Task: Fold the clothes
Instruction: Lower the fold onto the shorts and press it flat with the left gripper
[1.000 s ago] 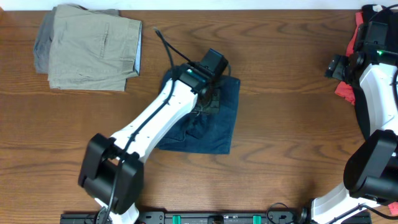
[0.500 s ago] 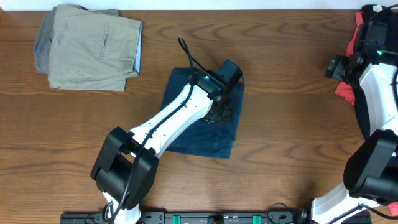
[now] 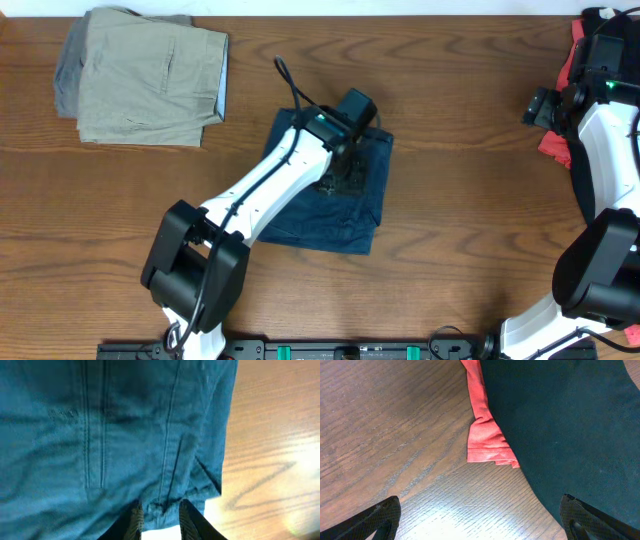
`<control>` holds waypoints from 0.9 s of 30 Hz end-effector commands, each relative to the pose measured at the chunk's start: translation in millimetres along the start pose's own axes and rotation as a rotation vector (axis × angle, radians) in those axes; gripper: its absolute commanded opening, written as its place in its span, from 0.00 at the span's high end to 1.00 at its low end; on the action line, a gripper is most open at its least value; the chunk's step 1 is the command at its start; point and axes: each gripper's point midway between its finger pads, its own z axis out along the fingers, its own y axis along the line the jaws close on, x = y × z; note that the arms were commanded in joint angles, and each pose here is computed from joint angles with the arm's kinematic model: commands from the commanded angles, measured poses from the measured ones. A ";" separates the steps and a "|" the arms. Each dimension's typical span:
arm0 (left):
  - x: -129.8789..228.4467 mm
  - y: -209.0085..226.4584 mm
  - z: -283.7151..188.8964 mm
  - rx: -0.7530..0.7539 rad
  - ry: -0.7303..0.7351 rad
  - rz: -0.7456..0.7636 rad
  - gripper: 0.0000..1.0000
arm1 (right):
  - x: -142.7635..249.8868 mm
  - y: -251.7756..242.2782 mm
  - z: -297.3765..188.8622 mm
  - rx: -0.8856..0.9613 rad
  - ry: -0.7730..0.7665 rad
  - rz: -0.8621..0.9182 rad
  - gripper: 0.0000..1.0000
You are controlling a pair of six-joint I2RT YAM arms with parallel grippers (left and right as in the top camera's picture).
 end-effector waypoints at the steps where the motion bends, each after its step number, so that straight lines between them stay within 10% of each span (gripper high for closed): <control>1: -8.0 -3.9 -0.6 0.020 -0.027 0.011 0.78 | -7.1 -0.4 -5.2 0.008 -0.022 0.002 0.01; 27: -88.5 -37.3 79.9 0.142 -0.254 0.061 0.94 | -7.1 0.1 -5.3 0.007 -0.022 0.001 0.01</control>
